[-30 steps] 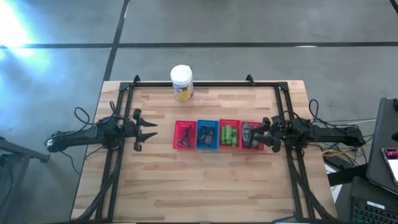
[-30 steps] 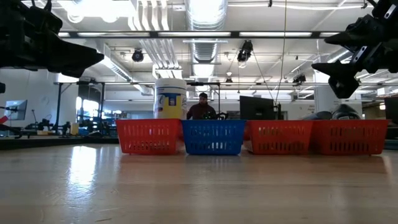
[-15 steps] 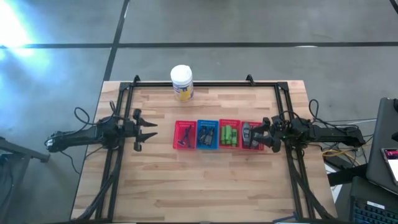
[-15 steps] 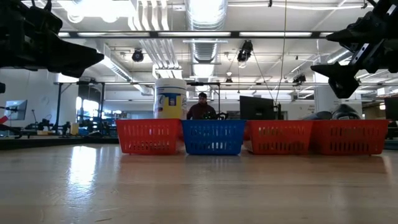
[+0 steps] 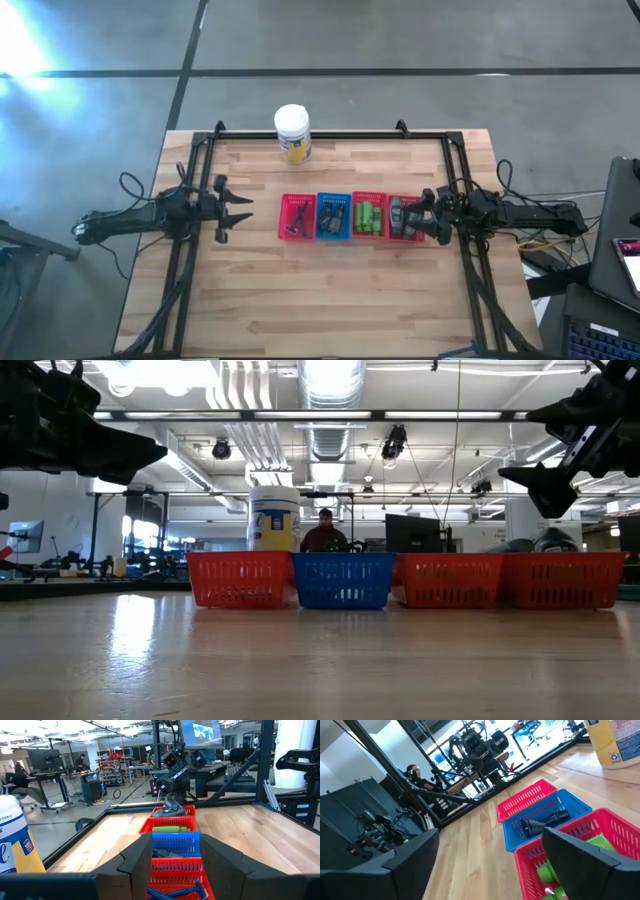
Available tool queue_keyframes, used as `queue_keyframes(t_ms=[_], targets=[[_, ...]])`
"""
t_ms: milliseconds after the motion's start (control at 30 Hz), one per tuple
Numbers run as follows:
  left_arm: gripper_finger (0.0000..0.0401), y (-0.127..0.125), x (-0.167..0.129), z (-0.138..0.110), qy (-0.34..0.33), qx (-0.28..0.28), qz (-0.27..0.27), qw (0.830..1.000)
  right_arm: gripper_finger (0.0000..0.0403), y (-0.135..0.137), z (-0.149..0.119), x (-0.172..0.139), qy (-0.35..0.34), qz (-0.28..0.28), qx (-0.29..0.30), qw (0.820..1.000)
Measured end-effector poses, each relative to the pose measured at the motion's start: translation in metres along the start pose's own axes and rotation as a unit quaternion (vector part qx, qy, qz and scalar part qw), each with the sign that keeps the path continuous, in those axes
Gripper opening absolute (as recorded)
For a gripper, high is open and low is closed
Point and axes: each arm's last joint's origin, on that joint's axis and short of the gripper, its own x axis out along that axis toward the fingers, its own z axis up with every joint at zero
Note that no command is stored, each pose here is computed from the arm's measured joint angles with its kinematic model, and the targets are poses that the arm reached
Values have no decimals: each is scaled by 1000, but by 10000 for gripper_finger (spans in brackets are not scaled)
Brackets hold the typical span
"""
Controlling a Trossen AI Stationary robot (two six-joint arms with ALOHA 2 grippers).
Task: Pick & Place Travel size toiletries
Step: Return to Home Position
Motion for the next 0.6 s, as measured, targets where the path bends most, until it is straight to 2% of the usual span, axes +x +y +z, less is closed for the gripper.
queue_keyframes(t_ms=[300, 600], targets=[[170, 0, 0, 0, 0, 0, 0, 1000, 358, 0, 0, 0, 0, 0, 0, 1000], [170, 0, 0, 0, 0, 0, 0, 1000, 337, 0, 0, 0, 0, 0, 0, 1000]])
